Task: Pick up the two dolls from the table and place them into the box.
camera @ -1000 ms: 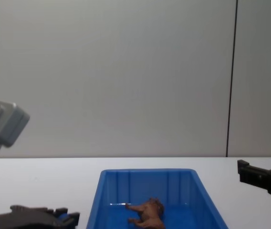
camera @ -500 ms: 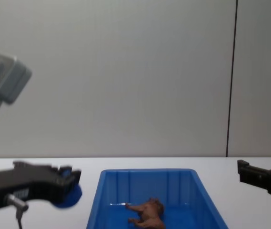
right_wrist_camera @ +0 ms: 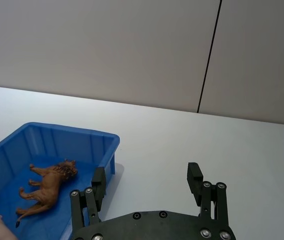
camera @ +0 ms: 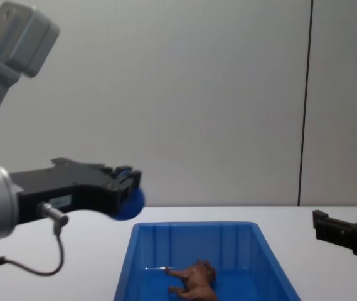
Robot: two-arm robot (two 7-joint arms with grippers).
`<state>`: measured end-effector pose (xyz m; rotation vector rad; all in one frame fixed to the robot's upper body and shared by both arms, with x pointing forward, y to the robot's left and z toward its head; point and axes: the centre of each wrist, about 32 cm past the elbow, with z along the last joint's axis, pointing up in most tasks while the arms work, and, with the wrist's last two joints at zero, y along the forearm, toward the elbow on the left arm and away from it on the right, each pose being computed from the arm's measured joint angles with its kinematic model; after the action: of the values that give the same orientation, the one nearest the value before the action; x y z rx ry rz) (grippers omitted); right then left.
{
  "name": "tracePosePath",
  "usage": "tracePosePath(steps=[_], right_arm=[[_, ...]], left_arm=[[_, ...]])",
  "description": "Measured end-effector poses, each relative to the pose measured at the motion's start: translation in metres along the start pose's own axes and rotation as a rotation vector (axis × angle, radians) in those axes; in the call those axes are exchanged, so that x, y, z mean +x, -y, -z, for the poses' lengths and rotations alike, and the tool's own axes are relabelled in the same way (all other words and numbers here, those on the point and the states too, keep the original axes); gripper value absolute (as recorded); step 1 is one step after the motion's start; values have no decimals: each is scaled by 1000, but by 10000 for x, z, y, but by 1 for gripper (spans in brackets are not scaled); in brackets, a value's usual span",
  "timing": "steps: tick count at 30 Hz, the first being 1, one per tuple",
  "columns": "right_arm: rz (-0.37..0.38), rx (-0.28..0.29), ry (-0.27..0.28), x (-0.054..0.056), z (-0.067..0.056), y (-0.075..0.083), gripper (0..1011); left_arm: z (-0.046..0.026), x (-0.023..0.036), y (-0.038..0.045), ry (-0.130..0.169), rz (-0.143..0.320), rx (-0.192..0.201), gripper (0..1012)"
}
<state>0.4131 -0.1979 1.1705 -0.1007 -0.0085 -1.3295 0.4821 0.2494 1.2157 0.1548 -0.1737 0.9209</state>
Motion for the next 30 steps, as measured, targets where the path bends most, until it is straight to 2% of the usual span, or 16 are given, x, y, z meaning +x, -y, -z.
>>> tracePosePath(steps=[3, 7, 14, 19, 23, 29, 30], right_arm=[[0, 0, 0, 0, 0, 0, 1001], [0, 0, 0, 0, 0, 0, 1001], [0, 0, 0, 0, 0, 0, 1001], [0, 0, 0, 0, 0, 0, 1001], [0, 0, 0, 0, 0, 0, 1001], [0, 0, 0, 0, 0, 0, 1001], [0, 0, 0, 0, 0, 0, 1001]], left_arm=[[-17, -7, 68, -13, 36, -33, 84], [-23, -24, 152, -32, 80, -63, 164], [-21, -56, 292, -60, 136, -101, 382], [-20, -73, 351, -71, 160, -115, 523], [-21, -85, 394, -79, 176, -126, 685], [-23, -94, 427, -84, 190, -135, 832], [-23, -96, 434, -86, 193, -137, 893]])
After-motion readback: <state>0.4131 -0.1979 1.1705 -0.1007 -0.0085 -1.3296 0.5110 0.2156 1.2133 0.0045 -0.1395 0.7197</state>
